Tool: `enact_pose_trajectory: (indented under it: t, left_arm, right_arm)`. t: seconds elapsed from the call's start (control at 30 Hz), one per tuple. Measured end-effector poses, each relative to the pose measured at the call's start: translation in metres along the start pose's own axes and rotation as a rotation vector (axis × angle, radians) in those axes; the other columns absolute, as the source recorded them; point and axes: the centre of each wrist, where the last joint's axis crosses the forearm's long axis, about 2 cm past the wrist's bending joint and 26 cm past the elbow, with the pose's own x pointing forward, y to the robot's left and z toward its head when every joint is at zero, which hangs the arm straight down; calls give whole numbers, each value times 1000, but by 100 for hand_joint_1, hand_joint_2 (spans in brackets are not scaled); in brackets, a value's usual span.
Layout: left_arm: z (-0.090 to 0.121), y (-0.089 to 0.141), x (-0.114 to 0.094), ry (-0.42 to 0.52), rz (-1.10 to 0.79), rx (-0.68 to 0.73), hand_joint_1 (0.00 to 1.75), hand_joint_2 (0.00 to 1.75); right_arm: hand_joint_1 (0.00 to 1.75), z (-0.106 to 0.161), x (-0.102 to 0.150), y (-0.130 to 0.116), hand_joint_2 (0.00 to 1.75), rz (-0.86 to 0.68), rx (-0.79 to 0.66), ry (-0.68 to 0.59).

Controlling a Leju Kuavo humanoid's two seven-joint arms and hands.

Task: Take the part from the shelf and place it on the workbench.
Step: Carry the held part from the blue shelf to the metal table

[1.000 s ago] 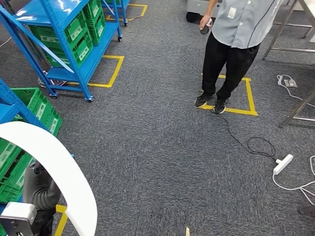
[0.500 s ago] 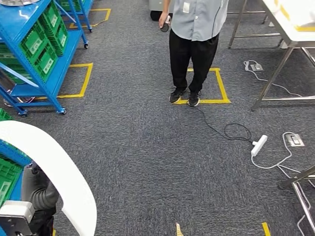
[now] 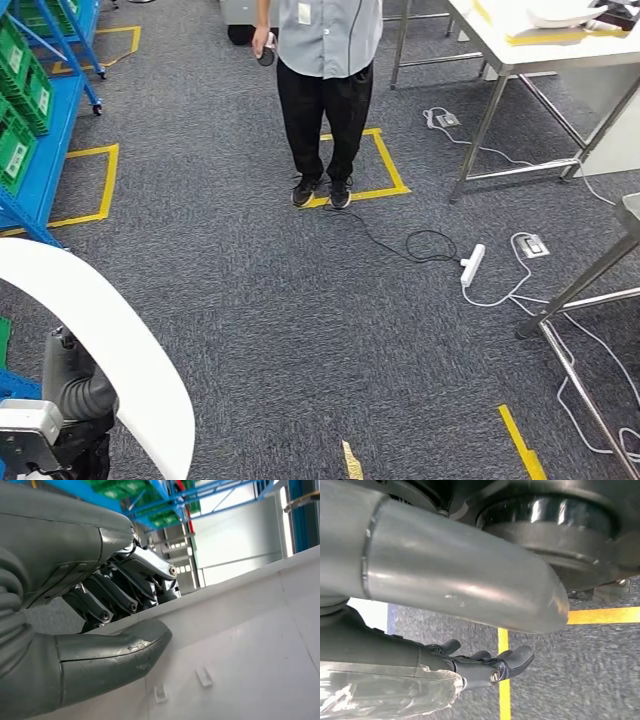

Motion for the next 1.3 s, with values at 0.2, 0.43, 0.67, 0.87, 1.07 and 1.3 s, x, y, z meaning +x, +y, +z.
enact_pose_trajectory:
  t: [0.2,0.43,0.67,0.87,1.07,1.3]
  left_arm:
    - [-1,2,0,-25,-14,-8,164,175]
    - [1,7,-1,-82,-41,-17,164,175]
    - [1,8,-1,-81,-41,-13,164,175]
    - [2,6,0,-75,-39,6,164,175]
    - [3,4,-1,45,11,50,164,175]
    - [3,3,-4,268,147,124,164,175]
  right_arm:
    - [0,-3,5,-1,0,-15,1,-13]
    - [0,-6,9,-1,0,-18,9,-23]
    - [0,-8,10,0,0,-14,13,-31]
    - [0,-7,7,0,0,-6,19,-21]
    - [0,-6,5,0,0,1,18,-11]
    - [0,-4,0,-1,0,13,7,9]
